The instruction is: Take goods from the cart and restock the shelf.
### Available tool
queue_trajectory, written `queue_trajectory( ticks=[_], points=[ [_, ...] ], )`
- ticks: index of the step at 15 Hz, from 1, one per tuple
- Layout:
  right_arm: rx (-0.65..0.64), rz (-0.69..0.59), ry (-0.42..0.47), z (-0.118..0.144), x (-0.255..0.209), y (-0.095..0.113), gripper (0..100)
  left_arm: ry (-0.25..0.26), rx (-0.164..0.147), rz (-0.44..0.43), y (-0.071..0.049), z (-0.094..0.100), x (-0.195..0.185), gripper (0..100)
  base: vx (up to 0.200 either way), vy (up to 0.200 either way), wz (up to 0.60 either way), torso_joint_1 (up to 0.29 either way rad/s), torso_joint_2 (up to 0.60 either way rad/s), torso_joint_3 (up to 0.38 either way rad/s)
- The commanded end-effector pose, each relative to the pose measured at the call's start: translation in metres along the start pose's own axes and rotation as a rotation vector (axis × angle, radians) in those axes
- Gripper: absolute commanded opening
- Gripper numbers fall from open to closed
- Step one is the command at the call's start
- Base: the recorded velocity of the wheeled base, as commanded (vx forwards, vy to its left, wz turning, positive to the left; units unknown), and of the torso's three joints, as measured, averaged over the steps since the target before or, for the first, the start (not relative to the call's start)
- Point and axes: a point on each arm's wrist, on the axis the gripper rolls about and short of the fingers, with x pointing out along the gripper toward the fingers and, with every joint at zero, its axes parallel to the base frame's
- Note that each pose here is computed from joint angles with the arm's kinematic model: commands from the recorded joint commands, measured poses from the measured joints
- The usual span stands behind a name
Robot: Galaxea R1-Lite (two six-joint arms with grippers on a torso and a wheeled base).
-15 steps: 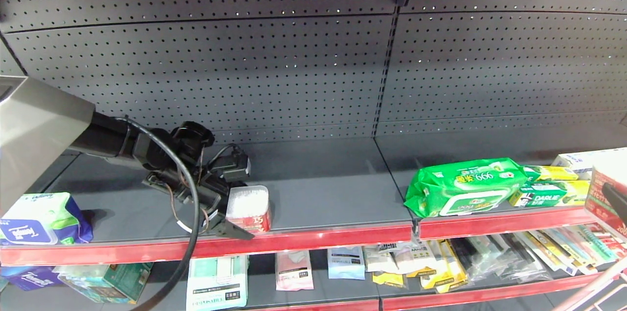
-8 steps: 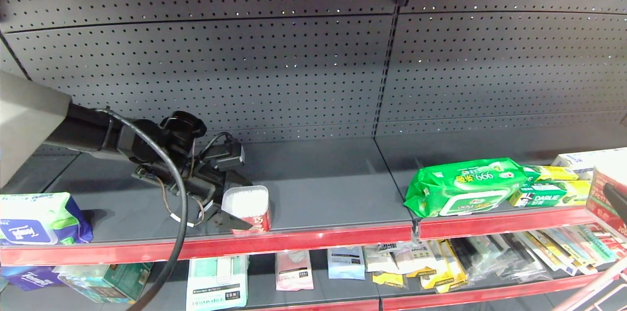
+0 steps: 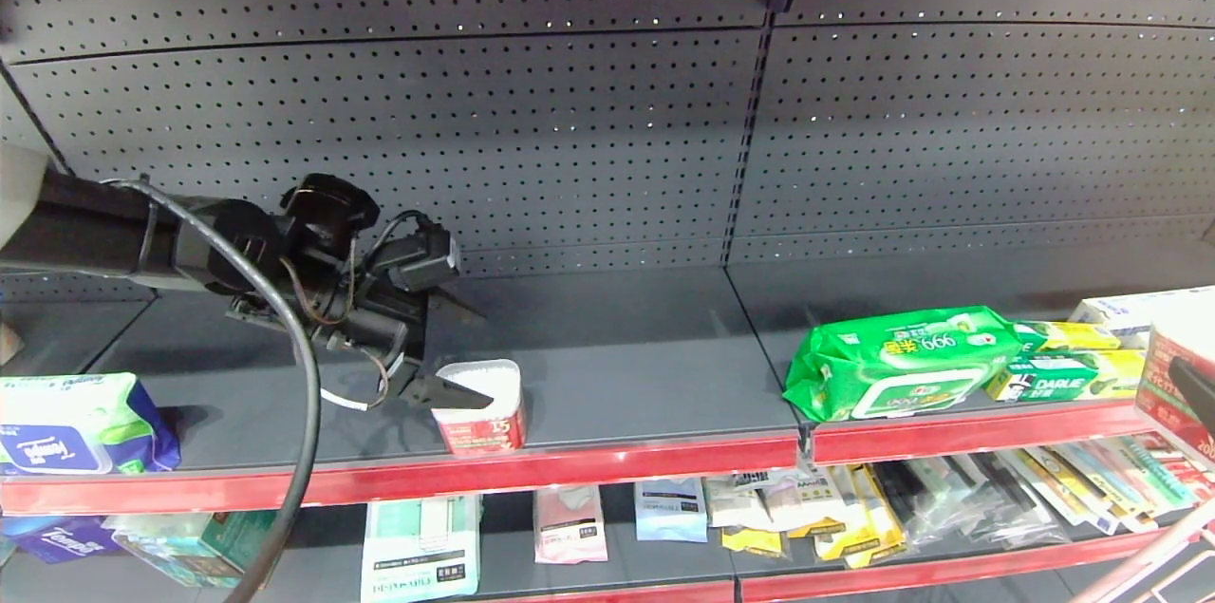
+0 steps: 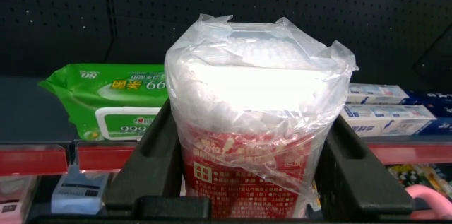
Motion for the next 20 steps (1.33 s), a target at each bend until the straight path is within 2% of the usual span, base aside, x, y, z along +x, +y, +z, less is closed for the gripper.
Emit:
queue_trajectory(
  ticks=[1, 3, 5, 6, 7, 8, 9, 10, 11, 12, 13, 15, 18, 19, 20],
  points=[
    [0.0, 0.001, 0.001, 0.0, 0.0, 0.0, 0, -0.054, 0.013, 0.078, 0.008, 0.013, -0.008, 100, 0.0, 0.0, 0.0, 0.0, 0.0, 0.0],
    [0.0, 0.004, 0.0, 0.002, 0.003, 0.0, 0, -0.154, -0.035, 0.197, 0.022, 0.025, -0.009, 100, 0.0, 0.0, 0.0, 0.0, 0.0, 0.0],
    [0.0, 0.008, 0.004, 0.002, 0.005, 0.0, 0, -0.175, -0.08, 0.339, 0.024, 0.024, -0.005, 100, 0.0, 0.0, 0.0, 0.0, 0.0, 0.0],
    [0.0, 0.009, 0.002, 0.003, 0.006, 0.0, 0, -0.188, -0.118, 0.409, 0.023, 0.022, -0.003, 100, 0.0, 0.0, 0.0, 0.0, 0.0, 0.0],
    [0.0, 0.009, 0.003, 0.003, 0.006, 0.0, 0, -0.204, -0.166, 0.519, 0.022, 0.022, 0.0, 100, 0.0, 0.0, 0.0, 0.0, 0.0, 0.0],
    [0.002, 0.011, 0.006, 0.002, 0.006, 0.0, 0, -0.216, -0.223, 0.626, 0.022, 0.023, 0.002, 100, 0.0, 0.0, 0.0, 0.0, 0.0, 0.0],
    [0.001, 0.01, 0.013, 0.001, 0.006, 0.0, 0, -0.263, -0.334, 0.82, 0.024, 0.03, 0.0, 100, 0.0, 0.0, 0.0, 0.0, 0.0, 0.0],
    [-0.001, 0.007, 0.013, 0.001, 0.007, 0.0, 0, -0.284, -0.388, 0.885, 0.025, 0.032, -0.001, 100, 0.0, 0.0, 0.0, 0.0, 0.0, 0.0],
    [0.0, 0.009, 0.025, 0.001, 0.01, 0.0, 0, -0.32, -0.497, 0.976, 0.017, 0.032, -0.013, 100, 0.0, 0.0, 0.0, 0.0, 0.0, 0.0],
    [0.0, 0.011, 0.033, 0.001, 0.013, -0.001, 0, -0.328, -0.536, 0.987, 0.003, 0.029, -0.026, 100, 0.0, 0.0, 0.0, 0.0, 0.0, 0.0],
    [0.0, 0.017, 0.039, 0.002, 0.018, -0.001, 0, -0.334, -0.567, 0.982, -0.018, 0.026, -0.038, 100, 0.0, 0.0, 0.0, 0.0, 0.0, 0.0],
    [0.002, 0.03, 0.066, 0.0, 0.026, -0.001, 0, -0.34, -0.597, 0.97, -0.065, 0.018, -0.062, 100, 0.0, 0.0, 0.0, 0.0, 0.0, 0.0],
    [0.005, 0.044, 0.113, -0.002, 0.044, -0.001, 0, -0.365, -0.597, 0.925, -0.136, -0.002, -0.099, 100, 0.0, 0.0, 0.0, 0.0, 0.0, 0.0],
    [0.005, 0.043, 0.12, -0.001, 0.049, -0.001, 0, -0.378, -0.593, 0.911, -0.151, -0.005, -0.109, 100, 0.0, 0.0, 0.0, 0.0, 0.0, 0.0],
    [0.003, 0.045, 0.113, 0.004, 0.059, -0.002, 0, -0.392, -0.589, 0.881, -0.175, -0.005, -0.125, 100, 0.0, 0.0, 0.0, 0.0, 0.0, 0.0]
  ],
)
